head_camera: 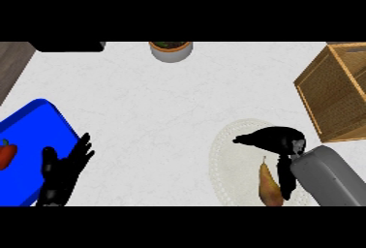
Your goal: Pick the pear from the placemat and place it in the basket
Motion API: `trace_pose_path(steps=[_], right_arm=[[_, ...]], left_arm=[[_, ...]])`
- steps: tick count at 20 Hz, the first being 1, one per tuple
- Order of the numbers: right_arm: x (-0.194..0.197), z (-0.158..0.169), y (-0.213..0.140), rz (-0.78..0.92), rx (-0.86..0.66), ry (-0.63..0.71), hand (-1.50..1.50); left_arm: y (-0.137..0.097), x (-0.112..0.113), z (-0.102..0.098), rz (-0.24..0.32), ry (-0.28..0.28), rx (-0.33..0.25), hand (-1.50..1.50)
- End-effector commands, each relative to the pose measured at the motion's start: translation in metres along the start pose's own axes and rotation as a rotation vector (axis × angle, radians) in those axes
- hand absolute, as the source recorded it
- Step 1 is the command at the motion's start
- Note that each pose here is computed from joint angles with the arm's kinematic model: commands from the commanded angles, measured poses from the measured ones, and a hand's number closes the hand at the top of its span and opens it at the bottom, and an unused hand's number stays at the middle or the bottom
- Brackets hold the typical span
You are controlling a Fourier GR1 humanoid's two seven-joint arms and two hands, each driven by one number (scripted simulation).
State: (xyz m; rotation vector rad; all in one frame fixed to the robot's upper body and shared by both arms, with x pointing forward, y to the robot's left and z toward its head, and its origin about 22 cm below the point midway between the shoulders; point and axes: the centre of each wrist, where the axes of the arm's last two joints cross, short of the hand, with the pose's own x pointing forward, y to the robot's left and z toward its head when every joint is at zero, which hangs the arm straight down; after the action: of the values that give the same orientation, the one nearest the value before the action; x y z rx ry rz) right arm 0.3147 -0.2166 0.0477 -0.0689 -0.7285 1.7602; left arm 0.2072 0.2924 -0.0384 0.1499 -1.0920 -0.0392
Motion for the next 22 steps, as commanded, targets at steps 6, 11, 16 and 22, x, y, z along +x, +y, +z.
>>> trace_pose_path(steps=[6,11,16,22], right_arm=[[0.002,-0.021,0.010,0.018,0.069,0.051,-1.50],[-0.012,-0.020,0.028,0.017,0.036,0.028,-1.50],[-0.016,-0.026,0.024,0.012,0.047,0.043,-1.50],[0.001,-0.028,0.048,0.119,0.012,-0.029,1.50]], left_arm=[[-0.006,-0.020,0.008,-0.019,0.068,-0.005,0.00],[-0.001,-0.020,0.007,-0.005,0.080,-0.004,0.00],[0.000,-0.007,0.008,0.011,0.075,0.011,0.00],[-0.004,-0.010,-0.010,-0.021,0.088,-0.002,0.00]])
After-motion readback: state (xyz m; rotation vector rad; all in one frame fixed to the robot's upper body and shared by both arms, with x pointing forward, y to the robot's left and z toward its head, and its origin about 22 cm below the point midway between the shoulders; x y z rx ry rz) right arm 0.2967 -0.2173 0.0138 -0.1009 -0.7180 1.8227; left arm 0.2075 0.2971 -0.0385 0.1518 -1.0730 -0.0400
